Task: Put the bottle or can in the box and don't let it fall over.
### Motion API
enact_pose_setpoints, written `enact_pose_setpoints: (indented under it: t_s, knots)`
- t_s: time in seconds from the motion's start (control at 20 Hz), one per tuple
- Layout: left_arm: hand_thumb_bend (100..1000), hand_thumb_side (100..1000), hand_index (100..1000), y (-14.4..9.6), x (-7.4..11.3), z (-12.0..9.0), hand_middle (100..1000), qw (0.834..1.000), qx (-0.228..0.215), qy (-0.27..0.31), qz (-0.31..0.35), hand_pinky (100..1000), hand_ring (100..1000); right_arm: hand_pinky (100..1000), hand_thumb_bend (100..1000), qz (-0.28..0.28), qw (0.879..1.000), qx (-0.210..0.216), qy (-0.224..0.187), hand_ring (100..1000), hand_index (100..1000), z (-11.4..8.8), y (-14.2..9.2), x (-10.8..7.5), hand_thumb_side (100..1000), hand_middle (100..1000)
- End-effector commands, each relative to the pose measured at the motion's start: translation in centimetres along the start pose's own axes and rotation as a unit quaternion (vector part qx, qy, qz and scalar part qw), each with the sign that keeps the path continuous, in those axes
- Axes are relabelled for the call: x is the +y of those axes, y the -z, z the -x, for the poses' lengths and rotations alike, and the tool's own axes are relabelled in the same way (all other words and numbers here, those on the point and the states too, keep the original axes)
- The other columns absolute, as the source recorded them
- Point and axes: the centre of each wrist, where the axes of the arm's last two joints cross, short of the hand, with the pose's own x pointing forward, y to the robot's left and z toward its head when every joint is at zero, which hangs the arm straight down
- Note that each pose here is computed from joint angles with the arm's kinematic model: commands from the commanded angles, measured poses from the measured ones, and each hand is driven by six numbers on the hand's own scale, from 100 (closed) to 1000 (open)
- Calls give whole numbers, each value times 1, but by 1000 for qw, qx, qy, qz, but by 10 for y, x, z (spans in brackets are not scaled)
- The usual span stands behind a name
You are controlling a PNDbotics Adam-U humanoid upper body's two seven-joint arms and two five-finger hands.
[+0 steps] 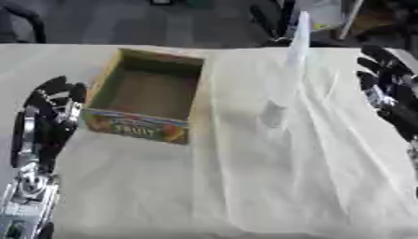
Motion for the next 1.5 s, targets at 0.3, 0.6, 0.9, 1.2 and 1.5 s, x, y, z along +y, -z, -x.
enact_pose_setpoints:
  t_s: [0.3,0.6,0.9,1.2,1.5]
  knots:
    - [536,605,809,3,1,-6,686,1000,-12,-1,2,646,640,952,100,-7,999,-3,-39,1000,1000,-7,7,-8,529,1000]
    - [536,605,809,3,1,-6,686,1000,-12,-1,2,646,640,949,100,-2,999,-2,-46,1000,1000,-8,8,-8,546,1000]
    - [535,605,809,3,1,-6,686,1000,-12,-1,2,646,640,948,100,-2,999,-2,-49,1000,1000,-8,10,-7,556,1000]
    - [535,605,809,3,1,-7,686,1000,-13,-1,3,646,640,947,100,-6,999,-3,-52,1000,1000,-9,13,-6,561,1000]
    - [534,605,810,3,1,-7,687,1000,-13,-1,4,646,641,945,100,-12,998,-1,-55,1000,1000,-9,22,-3,572,1000]
